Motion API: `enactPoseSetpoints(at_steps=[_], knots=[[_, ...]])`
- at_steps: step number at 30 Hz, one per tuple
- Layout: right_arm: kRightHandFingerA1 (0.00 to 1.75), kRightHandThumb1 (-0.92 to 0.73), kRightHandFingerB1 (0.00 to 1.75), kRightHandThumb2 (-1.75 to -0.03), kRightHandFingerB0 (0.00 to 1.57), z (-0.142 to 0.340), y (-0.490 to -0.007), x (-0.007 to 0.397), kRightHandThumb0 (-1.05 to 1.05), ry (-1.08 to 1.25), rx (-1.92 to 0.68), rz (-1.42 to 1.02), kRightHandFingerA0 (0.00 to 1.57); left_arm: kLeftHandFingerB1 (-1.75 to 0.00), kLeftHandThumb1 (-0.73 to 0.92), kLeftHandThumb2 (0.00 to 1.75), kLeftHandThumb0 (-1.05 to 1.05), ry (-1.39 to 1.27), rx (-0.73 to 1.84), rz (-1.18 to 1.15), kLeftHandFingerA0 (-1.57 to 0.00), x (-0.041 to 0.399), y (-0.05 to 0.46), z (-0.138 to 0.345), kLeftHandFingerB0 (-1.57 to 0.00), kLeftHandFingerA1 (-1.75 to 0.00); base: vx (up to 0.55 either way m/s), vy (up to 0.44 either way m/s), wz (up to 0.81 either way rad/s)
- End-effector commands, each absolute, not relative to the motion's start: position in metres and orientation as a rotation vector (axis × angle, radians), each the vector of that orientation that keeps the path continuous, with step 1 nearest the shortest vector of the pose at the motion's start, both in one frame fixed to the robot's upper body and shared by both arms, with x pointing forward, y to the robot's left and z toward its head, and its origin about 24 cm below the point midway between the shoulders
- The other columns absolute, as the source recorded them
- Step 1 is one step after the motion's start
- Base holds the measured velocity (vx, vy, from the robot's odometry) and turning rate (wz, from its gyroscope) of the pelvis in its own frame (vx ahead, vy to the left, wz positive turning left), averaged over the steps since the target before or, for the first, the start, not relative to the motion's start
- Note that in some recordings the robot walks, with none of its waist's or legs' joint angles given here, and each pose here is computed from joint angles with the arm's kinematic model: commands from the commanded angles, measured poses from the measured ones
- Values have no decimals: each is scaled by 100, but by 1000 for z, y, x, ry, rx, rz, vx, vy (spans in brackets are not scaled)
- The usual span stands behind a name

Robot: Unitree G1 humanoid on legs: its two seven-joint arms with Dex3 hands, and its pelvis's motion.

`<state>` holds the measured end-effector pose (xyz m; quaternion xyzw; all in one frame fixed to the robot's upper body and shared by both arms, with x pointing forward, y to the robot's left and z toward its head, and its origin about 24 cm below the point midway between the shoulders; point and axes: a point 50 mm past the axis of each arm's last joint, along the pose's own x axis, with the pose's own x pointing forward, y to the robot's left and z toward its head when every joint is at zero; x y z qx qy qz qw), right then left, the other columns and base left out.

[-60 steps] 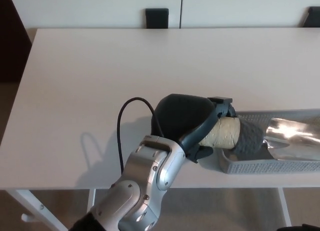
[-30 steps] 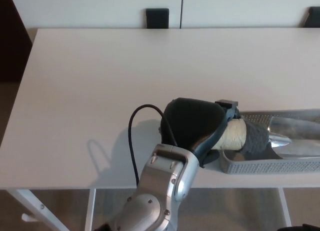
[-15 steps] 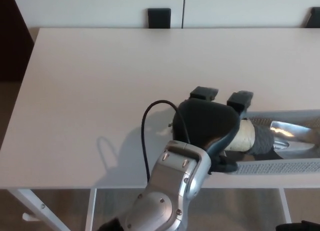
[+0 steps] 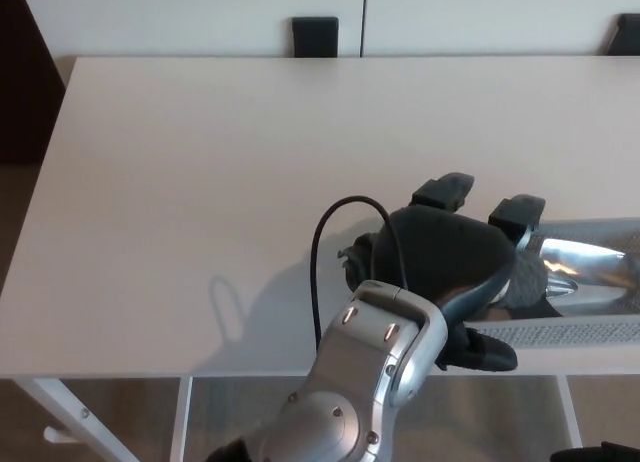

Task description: The robot walks towards a desk on which a shovel is kept on the left hand side and a container is kept on the right hand side. The robot picks up the shovel using its left hand and places it in the container.

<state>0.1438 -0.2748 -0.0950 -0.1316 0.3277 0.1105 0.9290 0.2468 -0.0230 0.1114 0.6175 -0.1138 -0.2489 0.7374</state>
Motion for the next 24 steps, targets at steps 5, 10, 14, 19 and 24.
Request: enactPoseSetpoints(at_steps=[5, 10, 14, 19, 24], knots=[[64, -49, 56, -80, 51, -93, -281, 145, -45, 681, -302, 238, 73, -9, 77, 64, -105, -548, 1235, -433, 0, 224, -11, 180, 0, 0, 0, 0, 0], [51, -63, 42, -57, 56, -95, -281, 141, -40, 708, -302, 242, 77, -13, 58, 101, -98, -840, 1069, -413, 0, 187, 9, 230, 0, 0, 0, 0, 0], [50, -62, 45, -60, 63, -97, -281, 141, -43, 722, -324, 239, 79, -12, 38, 67, -51, -848, 632, -751, 0, 155, 33, 251, -3, -2, 0, 0, 0], [50, -62, 45, -60, 63, -96, -284, 140, -43, 732, -331, 242, 79, 0, 82, 86, -3, -563, 199, -1365, 0, 144, 56, 215, 0, 0, 0, 0, 0], [50, -62, 45, -60, 63, -96, -285, 141, -43, 735, -330, 245, 79, 0, 92, 112, -46, -90, 384, -1814, 0, 132, 91, 176, 0, 0, 0, 0, 0]])
